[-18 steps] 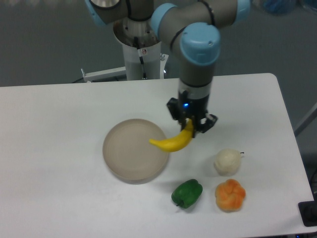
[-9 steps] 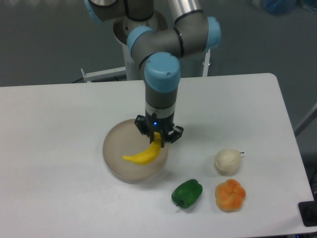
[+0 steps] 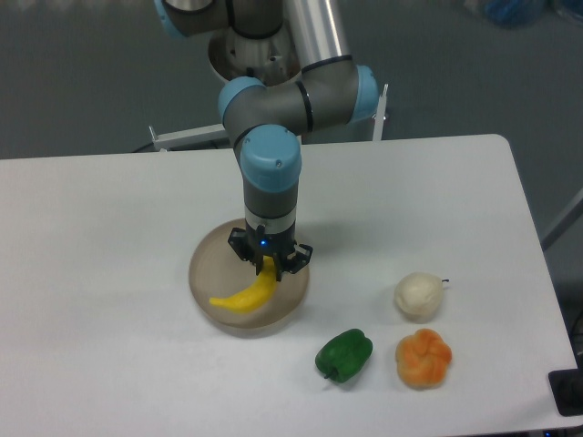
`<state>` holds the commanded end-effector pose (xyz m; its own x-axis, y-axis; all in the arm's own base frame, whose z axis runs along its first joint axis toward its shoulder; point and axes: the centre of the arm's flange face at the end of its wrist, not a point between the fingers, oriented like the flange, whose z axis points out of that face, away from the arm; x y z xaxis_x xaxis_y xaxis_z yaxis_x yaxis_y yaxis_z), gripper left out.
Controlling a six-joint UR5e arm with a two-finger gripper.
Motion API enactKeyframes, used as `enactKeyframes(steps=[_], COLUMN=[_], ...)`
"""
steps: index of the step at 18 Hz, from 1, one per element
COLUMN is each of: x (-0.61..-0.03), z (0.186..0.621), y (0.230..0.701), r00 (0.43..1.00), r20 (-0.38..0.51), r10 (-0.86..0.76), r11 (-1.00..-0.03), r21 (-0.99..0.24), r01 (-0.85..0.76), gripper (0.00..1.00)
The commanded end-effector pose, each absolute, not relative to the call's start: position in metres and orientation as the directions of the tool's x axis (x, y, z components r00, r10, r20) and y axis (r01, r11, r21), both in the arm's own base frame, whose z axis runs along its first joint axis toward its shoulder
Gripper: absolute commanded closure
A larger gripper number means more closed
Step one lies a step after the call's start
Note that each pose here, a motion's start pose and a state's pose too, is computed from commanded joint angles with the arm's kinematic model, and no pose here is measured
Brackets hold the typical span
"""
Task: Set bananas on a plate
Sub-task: 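Lower the banana onto the plate and open the gripper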
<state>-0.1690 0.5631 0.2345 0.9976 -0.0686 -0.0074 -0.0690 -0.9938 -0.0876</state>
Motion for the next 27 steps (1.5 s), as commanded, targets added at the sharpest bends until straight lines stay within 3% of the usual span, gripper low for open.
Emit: enactKeyframes(steps=[16,27], x=[-0.164,-0.165], z=[0.207,0.205], y=[0.567,0.565], r00=[0.976,0.977], r20=[-0.052,-0.049], r10=[-0.212,-0.209], r11=[-0.977,-0.978], r21=[-0.008,-0.004], r01=[-0.213,-0.210], gripper=[0.63,0.61])
